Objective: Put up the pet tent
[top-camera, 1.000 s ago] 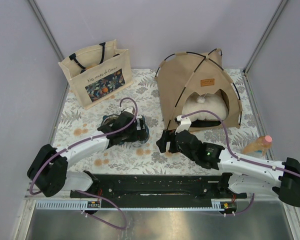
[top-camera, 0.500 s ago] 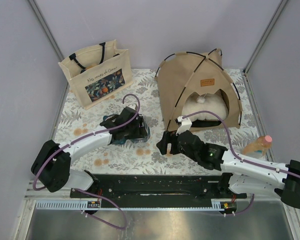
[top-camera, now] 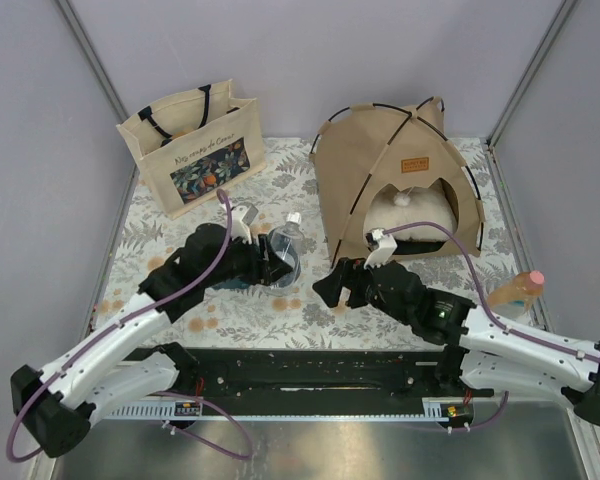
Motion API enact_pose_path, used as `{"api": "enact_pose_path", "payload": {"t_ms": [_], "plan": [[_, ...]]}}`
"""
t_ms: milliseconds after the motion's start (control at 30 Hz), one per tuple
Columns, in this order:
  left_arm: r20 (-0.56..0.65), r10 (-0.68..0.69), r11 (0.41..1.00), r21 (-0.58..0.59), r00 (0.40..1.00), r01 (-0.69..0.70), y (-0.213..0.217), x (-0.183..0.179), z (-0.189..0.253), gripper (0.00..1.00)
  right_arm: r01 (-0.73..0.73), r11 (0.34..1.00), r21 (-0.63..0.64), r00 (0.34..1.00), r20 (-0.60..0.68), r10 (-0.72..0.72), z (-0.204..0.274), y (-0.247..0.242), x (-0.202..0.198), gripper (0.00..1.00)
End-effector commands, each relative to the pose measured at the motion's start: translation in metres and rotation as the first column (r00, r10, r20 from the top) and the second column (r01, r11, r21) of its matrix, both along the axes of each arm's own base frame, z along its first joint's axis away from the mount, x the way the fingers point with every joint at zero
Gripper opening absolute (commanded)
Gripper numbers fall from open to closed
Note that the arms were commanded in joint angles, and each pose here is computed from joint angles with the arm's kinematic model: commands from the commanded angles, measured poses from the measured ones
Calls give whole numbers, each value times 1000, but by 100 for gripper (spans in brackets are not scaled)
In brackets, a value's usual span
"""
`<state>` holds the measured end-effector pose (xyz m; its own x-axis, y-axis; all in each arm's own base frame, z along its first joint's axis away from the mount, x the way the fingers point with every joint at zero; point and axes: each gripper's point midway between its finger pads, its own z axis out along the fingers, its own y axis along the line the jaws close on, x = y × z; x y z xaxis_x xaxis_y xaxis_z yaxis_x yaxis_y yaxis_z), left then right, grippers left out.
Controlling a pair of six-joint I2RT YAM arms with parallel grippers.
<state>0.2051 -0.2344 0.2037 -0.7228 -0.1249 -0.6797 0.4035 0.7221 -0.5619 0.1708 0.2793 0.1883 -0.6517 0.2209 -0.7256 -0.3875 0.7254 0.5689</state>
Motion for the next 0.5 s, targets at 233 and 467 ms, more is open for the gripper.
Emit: {"api": "enact_pose_path", "payload": {"t_ms": [233, 467], "plan": [[176, -302, 942, -97, 937, 322, 4, -72, 35, 56, 49, 919, 391, 987, 124, -106, 130, -19, 0, 96], [243, -350, 914, -122, 905, 386, 5, -86, 55, 56, 72, 921, 382, 989, 95, -116, 146, -1, 12, 90]]}}
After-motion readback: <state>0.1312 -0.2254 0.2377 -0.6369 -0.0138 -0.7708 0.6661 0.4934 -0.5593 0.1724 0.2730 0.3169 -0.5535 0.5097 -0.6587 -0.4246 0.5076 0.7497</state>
